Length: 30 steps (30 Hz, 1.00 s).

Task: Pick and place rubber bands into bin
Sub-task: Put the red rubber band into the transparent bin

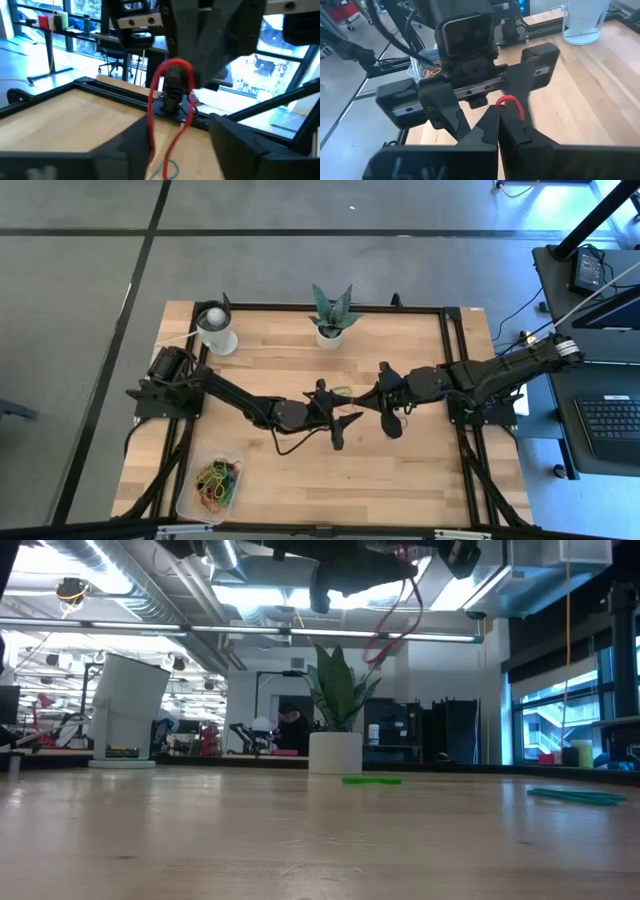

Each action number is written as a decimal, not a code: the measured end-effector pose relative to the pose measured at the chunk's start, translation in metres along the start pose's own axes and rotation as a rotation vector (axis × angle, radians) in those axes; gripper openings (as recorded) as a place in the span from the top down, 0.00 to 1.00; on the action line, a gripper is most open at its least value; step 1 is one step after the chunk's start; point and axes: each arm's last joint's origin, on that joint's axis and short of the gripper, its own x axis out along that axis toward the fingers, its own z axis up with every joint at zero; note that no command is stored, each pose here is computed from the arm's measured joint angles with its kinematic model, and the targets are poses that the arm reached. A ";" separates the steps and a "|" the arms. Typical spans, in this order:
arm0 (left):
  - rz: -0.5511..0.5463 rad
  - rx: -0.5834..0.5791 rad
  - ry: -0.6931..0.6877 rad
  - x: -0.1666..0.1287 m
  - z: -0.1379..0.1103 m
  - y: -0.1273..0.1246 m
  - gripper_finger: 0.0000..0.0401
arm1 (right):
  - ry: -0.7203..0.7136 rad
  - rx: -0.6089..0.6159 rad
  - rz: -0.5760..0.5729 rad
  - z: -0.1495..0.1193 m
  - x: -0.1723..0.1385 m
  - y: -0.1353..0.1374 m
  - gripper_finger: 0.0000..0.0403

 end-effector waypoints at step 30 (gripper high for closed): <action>0.024 0.081 0.333 -0.054 0.032 0.000 0.99 | 0.286 0.164 -0.176 -0.027 -0.004 -0.020 0.70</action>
